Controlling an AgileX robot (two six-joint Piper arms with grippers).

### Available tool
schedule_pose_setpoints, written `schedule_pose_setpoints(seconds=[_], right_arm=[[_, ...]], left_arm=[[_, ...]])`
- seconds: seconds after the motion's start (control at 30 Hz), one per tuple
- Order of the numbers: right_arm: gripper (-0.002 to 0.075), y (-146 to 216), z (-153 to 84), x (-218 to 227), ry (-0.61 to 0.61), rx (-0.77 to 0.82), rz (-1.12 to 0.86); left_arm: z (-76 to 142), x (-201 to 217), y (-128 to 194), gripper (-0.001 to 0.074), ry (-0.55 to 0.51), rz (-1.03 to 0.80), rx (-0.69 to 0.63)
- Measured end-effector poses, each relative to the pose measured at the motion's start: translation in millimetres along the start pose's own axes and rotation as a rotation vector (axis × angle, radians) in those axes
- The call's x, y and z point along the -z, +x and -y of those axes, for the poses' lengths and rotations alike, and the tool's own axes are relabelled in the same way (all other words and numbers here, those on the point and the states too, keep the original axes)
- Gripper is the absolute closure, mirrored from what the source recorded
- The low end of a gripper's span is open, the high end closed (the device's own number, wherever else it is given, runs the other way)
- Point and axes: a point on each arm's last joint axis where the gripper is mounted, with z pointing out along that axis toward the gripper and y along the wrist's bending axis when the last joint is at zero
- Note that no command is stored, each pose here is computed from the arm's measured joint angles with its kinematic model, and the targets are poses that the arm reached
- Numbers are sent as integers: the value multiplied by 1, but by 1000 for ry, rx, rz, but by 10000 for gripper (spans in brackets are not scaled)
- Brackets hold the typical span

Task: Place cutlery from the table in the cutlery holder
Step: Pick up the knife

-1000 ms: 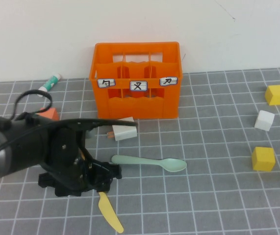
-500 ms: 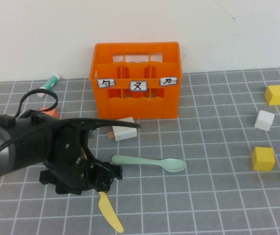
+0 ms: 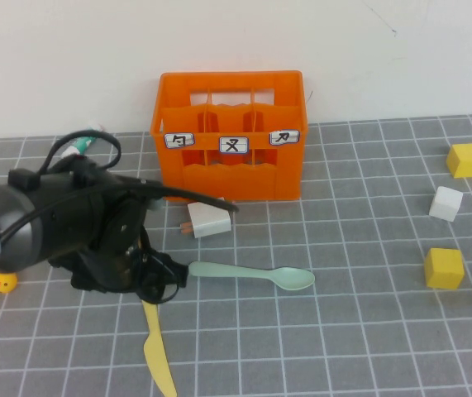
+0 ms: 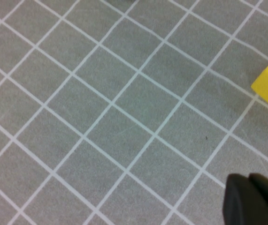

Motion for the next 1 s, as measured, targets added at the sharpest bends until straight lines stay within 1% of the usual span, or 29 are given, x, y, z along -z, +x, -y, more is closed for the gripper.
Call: schedule_pose_setpoints(seconds=[0.13,0.37,0.63,0.9,1.0], right_arm=[[729,0,0,0,2,-2,1],[729,0,0,0,4,-2,2],[729,-1,1,0,8,-5,6],[729,0,0,0,1,-7,5],[729,0,0,0,-2,-7,3]], left_arm=[[0,3,-2,272,-2,-15,45],[6,4,1,276,55,-54,121],[6,4,2,389,58,-57,122],[6,4,2,410,53,-56,112],[7,4,3,411,71,-73,136]])
